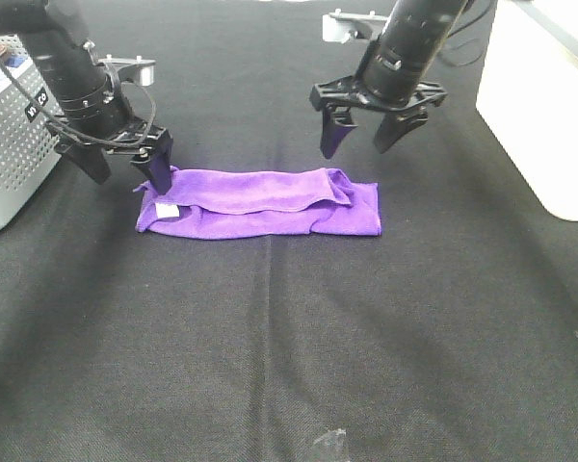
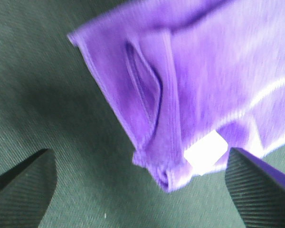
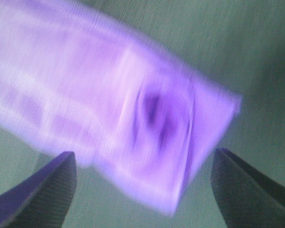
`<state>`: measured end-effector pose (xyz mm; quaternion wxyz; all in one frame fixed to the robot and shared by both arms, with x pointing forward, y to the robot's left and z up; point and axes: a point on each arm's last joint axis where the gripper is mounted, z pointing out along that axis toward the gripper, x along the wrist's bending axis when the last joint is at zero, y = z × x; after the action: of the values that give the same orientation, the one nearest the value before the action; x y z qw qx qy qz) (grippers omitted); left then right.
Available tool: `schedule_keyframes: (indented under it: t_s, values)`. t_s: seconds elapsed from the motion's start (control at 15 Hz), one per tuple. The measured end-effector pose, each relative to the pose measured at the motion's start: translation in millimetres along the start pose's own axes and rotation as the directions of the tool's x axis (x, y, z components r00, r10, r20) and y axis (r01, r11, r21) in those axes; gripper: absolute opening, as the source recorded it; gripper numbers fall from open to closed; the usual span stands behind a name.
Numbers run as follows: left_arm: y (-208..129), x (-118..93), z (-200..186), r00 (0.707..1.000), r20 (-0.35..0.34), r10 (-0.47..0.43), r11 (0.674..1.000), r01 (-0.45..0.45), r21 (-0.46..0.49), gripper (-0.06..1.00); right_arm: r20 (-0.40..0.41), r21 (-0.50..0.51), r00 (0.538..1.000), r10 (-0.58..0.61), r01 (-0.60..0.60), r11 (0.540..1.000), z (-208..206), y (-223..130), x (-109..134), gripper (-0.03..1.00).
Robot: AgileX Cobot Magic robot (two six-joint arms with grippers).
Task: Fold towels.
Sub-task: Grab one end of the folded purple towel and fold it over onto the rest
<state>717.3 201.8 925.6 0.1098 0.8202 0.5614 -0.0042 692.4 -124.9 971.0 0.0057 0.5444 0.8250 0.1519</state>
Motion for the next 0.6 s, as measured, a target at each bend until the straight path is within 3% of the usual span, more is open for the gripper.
schedule_keyframes:
  t_s: [0.13, 0.33, 0.47, 0.6]
  values:
    - [-2, 12, -1, 0.997, 0.058, -0.042, 0.999, 0.043, -0.014, 0.89, -0.009, 0.071, 1.000, -0.001, 0.001, 0.997, -1, -6, 1, 0.75]
    - [-7, 42, 3, 0.950, 0.284, -0.131, 0.987, 0.152, -0.056, 0.88, -0.011, 0.087, 1.000, 0.000, 0.001, 0.996, -2, -8, 1, 0.75]
    - [-11, 55, 14, 0.927, 0.350, -0.139, 0.983, 0.172, -0.065, 0.88, -0.015, 0.087, 1.000, 0.002, -0.001, 0.996, -2, -8, 2, 0.75]
    - [-11, 55, 20, 0.924, 0.359, -0.132, 0.985, 0.164, -0.061, 0.88, -0.014, 0.087, 1.000, 0.006, -0.005, 0.996, -2, -8, 2, 0.75]
